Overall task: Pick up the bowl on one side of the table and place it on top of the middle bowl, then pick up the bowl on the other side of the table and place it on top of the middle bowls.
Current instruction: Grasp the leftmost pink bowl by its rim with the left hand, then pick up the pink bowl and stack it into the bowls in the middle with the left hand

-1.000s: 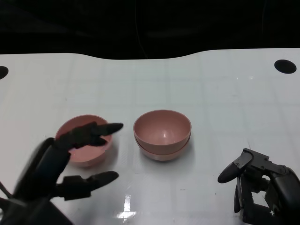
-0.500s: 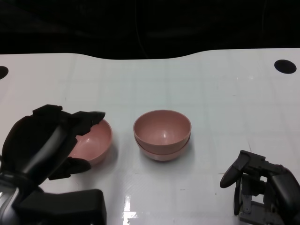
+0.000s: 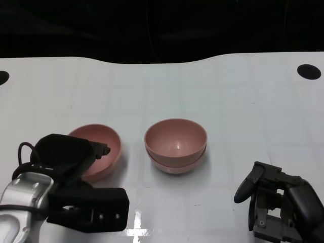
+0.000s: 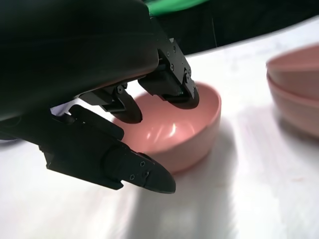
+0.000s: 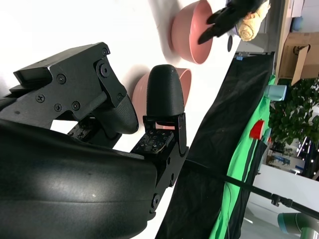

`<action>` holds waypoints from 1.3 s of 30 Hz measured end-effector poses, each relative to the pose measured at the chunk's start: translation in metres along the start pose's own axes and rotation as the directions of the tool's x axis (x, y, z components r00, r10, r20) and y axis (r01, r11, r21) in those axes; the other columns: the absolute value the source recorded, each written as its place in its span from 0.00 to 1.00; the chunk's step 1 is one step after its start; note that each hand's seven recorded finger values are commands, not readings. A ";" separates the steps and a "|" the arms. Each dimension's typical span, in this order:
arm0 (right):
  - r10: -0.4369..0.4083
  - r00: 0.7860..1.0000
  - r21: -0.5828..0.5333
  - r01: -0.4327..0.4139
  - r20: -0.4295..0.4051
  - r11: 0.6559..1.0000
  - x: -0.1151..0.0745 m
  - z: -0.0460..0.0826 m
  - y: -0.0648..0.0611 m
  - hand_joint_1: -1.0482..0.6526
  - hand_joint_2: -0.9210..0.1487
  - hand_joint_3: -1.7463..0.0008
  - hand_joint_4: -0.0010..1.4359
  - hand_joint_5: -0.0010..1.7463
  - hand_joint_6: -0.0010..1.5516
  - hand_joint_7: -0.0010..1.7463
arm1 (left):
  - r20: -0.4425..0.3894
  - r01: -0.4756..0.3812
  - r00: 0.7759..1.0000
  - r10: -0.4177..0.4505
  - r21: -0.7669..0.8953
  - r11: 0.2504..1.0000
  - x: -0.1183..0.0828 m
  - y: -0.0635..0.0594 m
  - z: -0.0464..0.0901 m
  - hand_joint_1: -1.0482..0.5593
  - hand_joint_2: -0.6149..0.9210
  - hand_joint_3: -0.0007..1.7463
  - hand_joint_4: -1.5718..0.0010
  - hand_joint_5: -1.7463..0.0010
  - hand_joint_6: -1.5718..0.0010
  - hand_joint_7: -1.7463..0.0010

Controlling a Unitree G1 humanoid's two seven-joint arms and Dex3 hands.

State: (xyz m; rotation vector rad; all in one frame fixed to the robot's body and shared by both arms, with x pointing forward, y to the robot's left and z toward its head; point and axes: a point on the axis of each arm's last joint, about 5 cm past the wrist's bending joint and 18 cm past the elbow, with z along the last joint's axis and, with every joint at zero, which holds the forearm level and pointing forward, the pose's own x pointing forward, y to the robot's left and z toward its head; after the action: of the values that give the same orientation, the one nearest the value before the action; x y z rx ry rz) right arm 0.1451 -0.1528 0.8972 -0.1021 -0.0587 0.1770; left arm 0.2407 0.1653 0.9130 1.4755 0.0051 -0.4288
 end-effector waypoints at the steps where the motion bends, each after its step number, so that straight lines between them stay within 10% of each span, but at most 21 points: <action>1: 0.000 1.000 0.001 0.000 -0.001 1.000 0.000 0.000 0.000 0.60 0.55 0.11 0.65 1.00 0.52 0.85 | -0.001 0.020 1.000 -0.020 0.004 1.000 0.004 -0.002 -0.001 0.33 1.00 0.02 0.55 0.88 0.61 0.99; 6: 0.001 1.000 0.005 -0.001 -0.008 1.000 0.000 0.000 0.000 0.60 0.55 0.12 0.64 1.00 0.52 0.85 | 0.024 0.049 0.999 -0.049 -0.007 0.999 0.018 -0.014 -0.007 0.46 1.00 0.03 0.50 0.13 0.31 0.92; 7: 0.001 1.000 0.005 -0.001 -0.009 1.000 0.000 0.000 0.001 0.60 0.55 0.12 0.64 1.00 0.52 0.85 | 0.036 0.030 0.999 -0.029 -0.015 0.999 0.019 -0.015 -0.008 0.47 1.00 0.04 0.49 0.07 0.28 0.91; 11: 0.001 1.000 0.005 -0.001 -0.012 1.000 0.000 0.000 0.001 0.60 0.55 0.12 0.64 1.00 0.53 0.85 | 0.085 -0.099 0.991 0.104 -0.062 0.993 0.021 -0.020 -0.010 0.49 0.97 0.22 0.41 0.00 0.53 0.22; 14: 0.001 1.000 0.006 -0.001 -0.011 1.000 0.000 0.000 0.001 0.60 0.54 0.12 0.64 1.00 0.52 0.85 | 0.088 -0.131 0.986 0.138 -0.078 0.988 0.023 -0.018 -0.010 0.50 0.94 0.30 0.44 0.00 0.62 0.03; 19: 0.002 1.000 0.006 -0.002 -0.011 1.000 0.000 0.000 0.001 0.60 0.55 0.12 0.63 1.00 0.53 0.84 | 0.092 -0.175 0.978 0.186 -0.114 0.978 0.024 -0.014 -0.008 0.51 0.83 0.45 0.45 0.00 0.63 0.02; 22: 0.001 1.000 0.006 -0.001 -0.011 1.000 0.000 0.000 0.001 0.60 0.55 0.12 0.63 1.00 0.53 0.84 | 0.105 -0.238 0.962 0.251 -0.121 0.964 0.025 -0.008 -0.006 0.50 0.78 0.48 0.46 0.00 0.55 0.20; 26: 0.001 1.000 0.007 -0.001 -0.011 1.000 0.000 0.000 0.001 0.60 0.54 0.12 0.63 1.00 0.53 0.84 | 0.142 -0.303 0.935 0.325 -0.154 0.940 0.027 -0.001 0.000 0.52 0.74 0.52 0.47 0.00 0.58 0.07; 39: 0.007 1.000 0.006 -0.007 -0.010 1.000 0.000 0.000 0.001 0.60 0.54 0.12 0.63 1.00 0.53 0.84 | 0.370 -0.402 0.787 0.494 -0.300 0.865 0.046 0.026 0.046 0.52 0.72 0.55 0.48 0.01 0.46 0.31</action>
State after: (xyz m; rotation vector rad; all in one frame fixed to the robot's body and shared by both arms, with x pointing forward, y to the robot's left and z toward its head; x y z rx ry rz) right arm 0.1447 -0.1520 0.8969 -0.0976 -0.0476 0.1834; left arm 0.2791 0.1089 0.9310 1.0977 -0.6399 -0.3424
